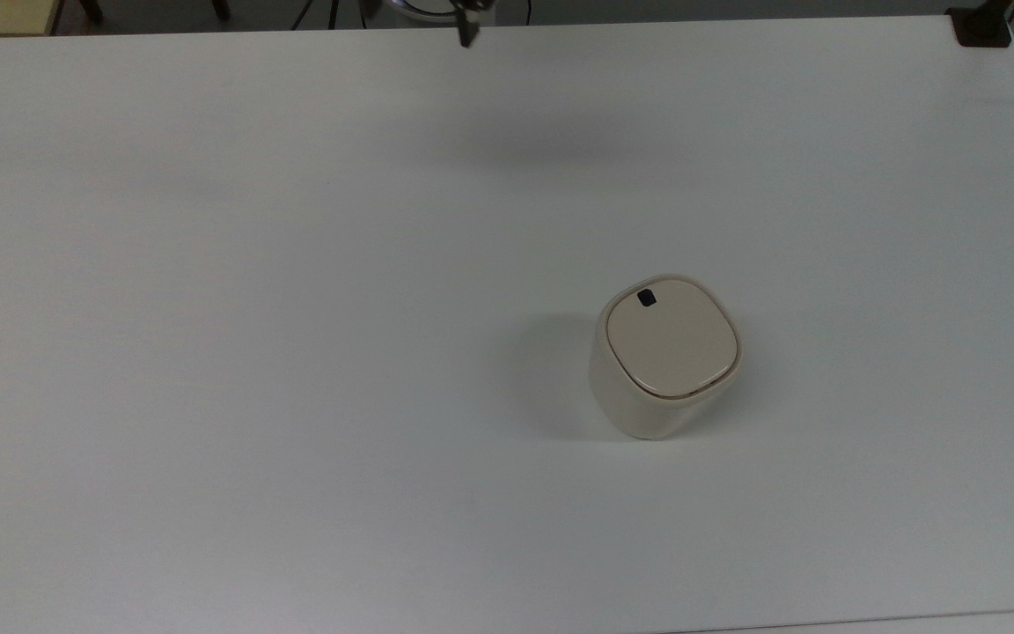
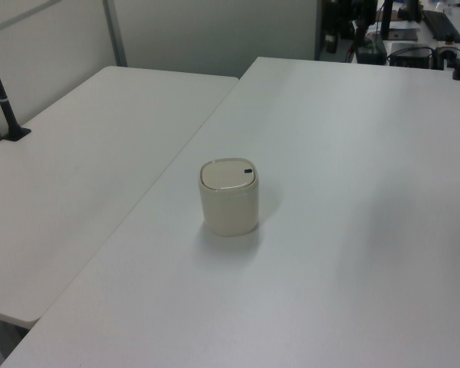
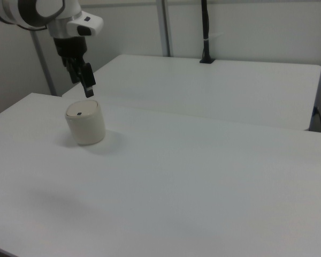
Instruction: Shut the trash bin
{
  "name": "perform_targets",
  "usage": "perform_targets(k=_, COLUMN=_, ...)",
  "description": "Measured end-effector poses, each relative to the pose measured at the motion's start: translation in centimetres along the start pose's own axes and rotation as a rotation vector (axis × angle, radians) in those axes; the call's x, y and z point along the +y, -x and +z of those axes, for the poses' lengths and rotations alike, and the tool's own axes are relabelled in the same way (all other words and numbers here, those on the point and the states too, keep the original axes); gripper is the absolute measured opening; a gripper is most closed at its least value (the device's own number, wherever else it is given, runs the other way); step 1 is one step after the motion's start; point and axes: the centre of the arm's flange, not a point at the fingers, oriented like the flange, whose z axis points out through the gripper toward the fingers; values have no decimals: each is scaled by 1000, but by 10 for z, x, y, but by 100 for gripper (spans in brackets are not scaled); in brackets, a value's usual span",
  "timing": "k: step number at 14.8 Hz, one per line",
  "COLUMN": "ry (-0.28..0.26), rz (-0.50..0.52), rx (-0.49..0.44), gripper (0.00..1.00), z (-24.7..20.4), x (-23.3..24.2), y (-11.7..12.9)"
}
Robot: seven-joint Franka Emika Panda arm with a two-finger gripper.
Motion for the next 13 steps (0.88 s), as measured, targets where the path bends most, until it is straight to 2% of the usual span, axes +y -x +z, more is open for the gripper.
perform_targets(k=2, ry=1, rz=-9, rx=-1, gripper=100, z=-10, x=25, y=2)
perform_targets(k=6, ry=13, rz=-193, rx=9, gripper=100, z=-17, x=60, y=1)
perform_targets(k=9, ry=60, rz=-343, rx=11, gripper=100, z=-13, x=69, y=-4)
perform_targets(k=13, ry=118, rz=-407, rx=32, gripper=100, z=6, x=58, y=-19)
